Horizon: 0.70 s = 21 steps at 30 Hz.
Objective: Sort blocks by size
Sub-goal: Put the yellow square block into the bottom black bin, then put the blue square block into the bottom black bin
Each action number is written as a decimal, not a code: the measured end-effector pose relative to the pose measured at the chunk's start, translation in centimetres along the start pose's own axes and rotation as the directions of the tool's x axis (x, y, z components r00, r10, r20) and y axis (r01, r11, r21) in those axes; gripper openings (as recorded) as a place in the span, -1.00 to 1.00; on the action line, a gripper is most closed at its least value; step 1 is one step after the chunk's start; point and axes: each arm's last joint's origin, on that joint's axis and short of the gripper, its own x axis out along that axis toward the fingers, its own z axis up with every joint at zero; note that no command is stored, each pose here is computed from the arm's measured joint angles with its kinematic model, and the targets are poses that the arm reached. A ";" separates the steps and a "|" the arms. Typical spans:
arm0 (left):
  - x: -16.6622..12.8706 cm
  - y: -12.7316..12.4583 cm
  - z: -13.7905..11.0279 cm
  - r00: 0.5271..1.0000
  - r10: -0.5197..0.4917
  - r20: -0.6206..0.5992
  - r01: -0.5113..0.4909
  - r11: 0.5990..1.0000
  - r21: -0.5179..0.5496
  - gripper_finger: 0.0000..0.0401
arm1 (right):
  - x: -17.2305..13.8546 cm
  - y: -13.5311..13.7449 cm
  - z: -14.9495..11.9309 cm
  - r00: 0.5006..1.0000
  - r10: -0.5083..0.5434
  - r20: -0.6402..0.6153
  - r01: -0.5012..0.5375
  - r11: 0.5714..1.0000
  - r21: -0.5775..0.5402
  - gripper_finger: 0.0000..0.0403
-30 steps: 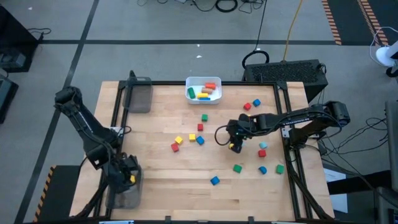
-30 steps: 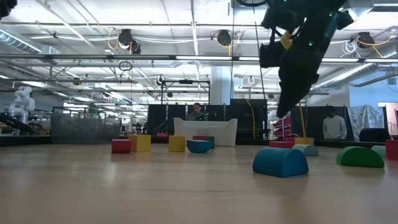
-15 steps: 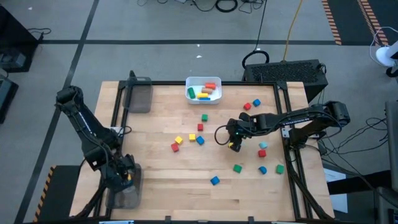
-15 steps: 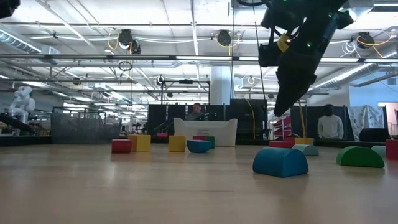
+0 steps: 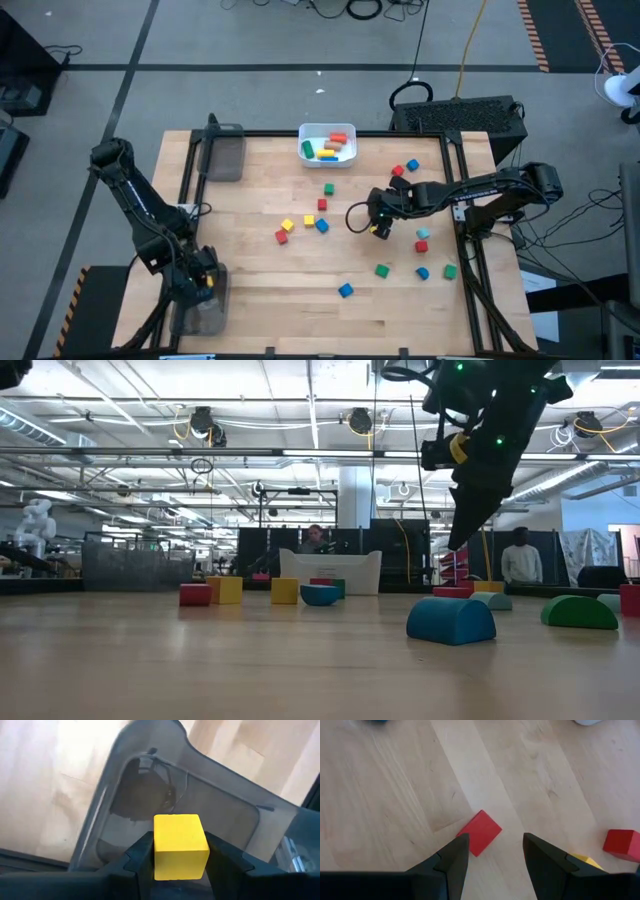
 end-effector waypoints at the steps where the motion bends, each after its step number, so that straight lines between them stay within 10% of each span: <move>1: 0.0 0.1 0.0 1.000 0.008 0.010 -0.008 1.000 -0.010 -0.25 | 0.0 0.0 0.0 1.000 0.000 0.000 0.000 1.000 0.000 -0.15; 12: 0.0 0.3 0.1 0.999 0.035 0.038 -0.034 0.999 -0.012 0.12 | 0.0 -0.1 -0.1 1.000 -0.013 -0.010 0.013 1.000 -0.019 -0.15; 21: 0.0 0.8 0.2 0.996 0.082 0.035 -0.081 0.996 -0.022 0.15 | 0.4 -2.3 -0.2 0.973 -0.227 -0.031 0.228 0.973 0.032 -0.15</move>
